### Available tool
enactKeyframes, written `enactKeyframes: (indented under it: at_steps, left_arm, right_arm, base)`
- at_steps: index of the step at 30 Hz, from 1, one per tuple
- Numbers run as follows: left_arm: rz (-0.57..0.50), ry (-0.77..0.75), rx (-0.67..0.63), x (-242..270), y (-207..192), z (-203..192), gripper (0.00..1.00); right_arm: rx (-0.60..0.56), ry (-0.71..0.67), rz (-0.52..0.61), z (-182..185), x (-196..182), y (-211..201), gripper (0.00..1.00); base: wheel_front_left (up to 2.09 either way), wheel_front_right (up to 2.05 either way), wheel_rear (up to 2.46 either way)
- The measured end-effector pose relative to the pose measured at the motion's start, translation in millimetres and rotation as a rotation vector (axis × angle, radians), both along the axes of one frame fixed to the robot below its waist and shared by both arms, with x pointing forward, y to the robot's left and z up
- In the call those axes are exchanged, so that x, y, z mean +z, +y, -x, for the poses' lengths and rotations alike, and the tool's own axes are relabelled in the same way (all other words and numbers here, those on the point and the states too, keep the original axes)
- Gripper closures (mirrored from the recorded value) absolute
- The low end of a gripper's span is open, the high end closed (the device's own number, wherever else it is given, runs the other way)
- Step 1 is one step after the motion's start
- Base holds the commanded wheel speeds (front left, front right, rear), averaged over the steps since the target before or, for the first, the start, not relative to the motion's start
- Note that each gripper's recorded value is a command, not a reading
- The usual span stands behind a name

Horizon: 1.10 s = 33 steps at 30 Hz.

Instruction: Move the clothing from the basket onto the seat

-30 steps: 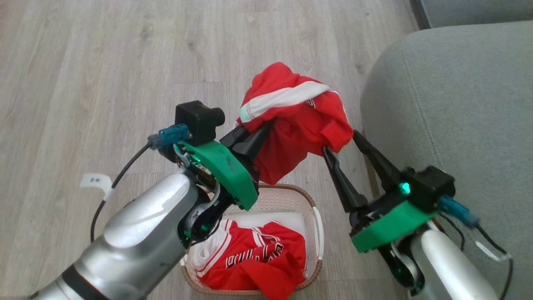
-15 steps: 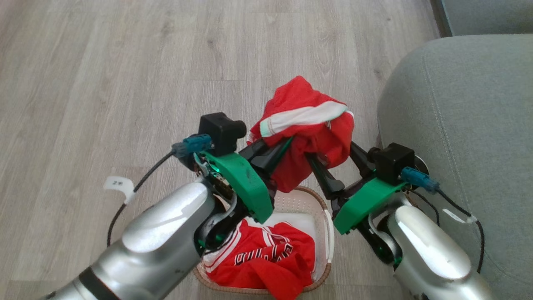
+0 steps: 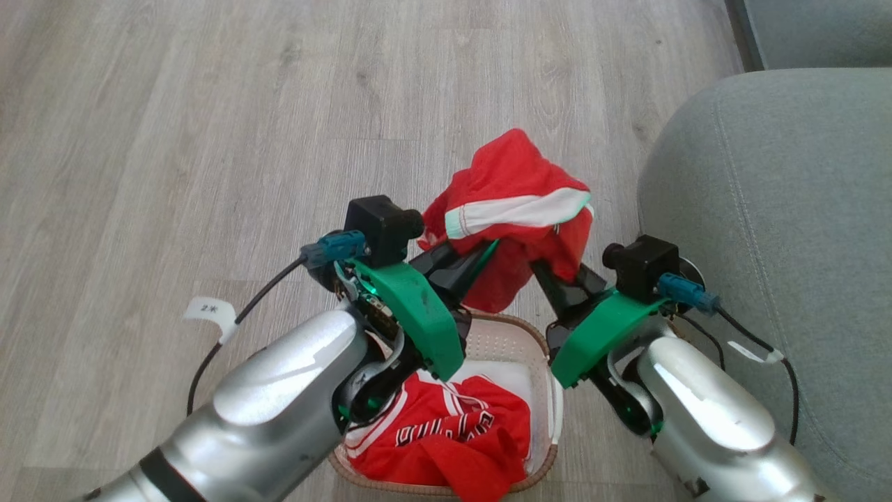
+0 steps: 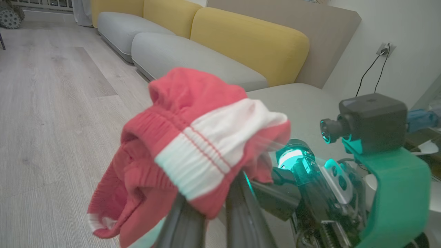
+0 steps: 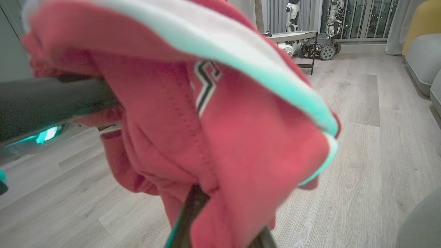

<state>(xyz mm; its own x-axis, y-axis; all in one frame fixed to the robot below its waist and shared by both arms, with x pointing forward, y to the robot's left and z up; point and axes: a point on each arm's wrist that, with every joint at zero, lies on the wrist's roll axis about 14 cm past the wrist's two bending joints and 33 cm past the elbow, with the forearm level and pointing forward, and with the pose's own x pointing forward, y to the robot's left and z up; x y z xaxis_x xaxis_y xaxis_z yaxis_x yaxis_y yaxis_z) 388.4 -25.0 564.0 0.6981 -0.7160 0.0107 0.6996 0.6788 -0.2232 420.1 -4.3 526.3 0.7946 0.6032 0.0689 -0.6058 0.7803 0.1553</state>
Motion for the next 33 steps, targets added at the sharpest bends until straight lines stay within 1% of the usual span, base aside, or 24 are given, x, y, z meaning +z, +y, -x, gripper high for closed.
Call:
enactKeyframes:
  at_steps: [8, 13, 14, 15, 17, 18, 19, 20, 26, 33]
  left_arm:
    - [-0.010, 0.002, 0.003, -2.7, 0.0, -1.2, 1.00]
    - [-0.014, 0.000, 0.002, -2.4, -2.0, -1.3, 1.00]
    - [-0.016, 0.000, 0.001, -2.9, -2.3, -1.7, 0.93]
    - [-0.017, 0.001, -0.001, -3.2, -3.0, -1.5, 0.83]
    - [-0.018, 0.002, -0.005, -4.0, -4.8, -0.5, 0.59]
    - [-0.018, 0.005, -0.008, -4.9, -5.7, -0.2, 0.38]
    - [-0.020, 0.008, -0.008, -6.2, -6.2, 0.2, 0.04]
    - [-0.021, 0.013, -0.011, -8.1, -6.8, 1.0, 0.00]
    - [-0.031, 0.031, -0.023, -16.2, -10.5, 2.5, 0.00]
    - [-0.030, 0.032, -0.090, -17.4, -30.2, 9.0, 0.00]
  right_arm:
    - [-0.026, -0.021, -0.027, -1.5, 10.4, -9.9, 1.00]
    - [-0.078, -0.053, -0.066, -4.6, 24.3, -26.4, 1.00]
    - [-0.089, -0.056, -0.071, -4.2, 24.8, -30.0, 1.00]
    - [-0.103, -0.057, -0.073, -3.8, 24.8, -34.5, 1.00]
    - [-0.125, -0.060, -0.076, -2.1, 24.7, -42.5, 1.00]
    - [-0.139, -0.064, -0.079, -2.0, 25.5, -47.6, 1.00]
    - [-0.153, -0.068, -0.078, -2.3, 26.3, -52.9, 1.00]
    - [-0.169, -0.074, -0.077, -2.9, 27.4, -59.2, 1.00]
    - [-0.264, -0.116, -0.086, -3.4, 38.8, -94.6, 1.00]
    - [-0.388, -0.175, -0.084, 4.6, 54.2, -144.0, 1.00]
  base:
    - [0.00, 0.00, 0.00]
    - [0.00, 0.00, 0.00]
    - [0.00, 0.00, 0.00]
    - [0.00, 0.00, 0.00]
    - [0.00, 0.00, 0.00]
    - [0.00, 0.00, 0.00]
    - [0.00, 0.00, 0.00]
    - [0.00, 0.00, 0.00]
    - [0.00, 0.00, 0.00]
    - [0.00, 0.00, 0.00]
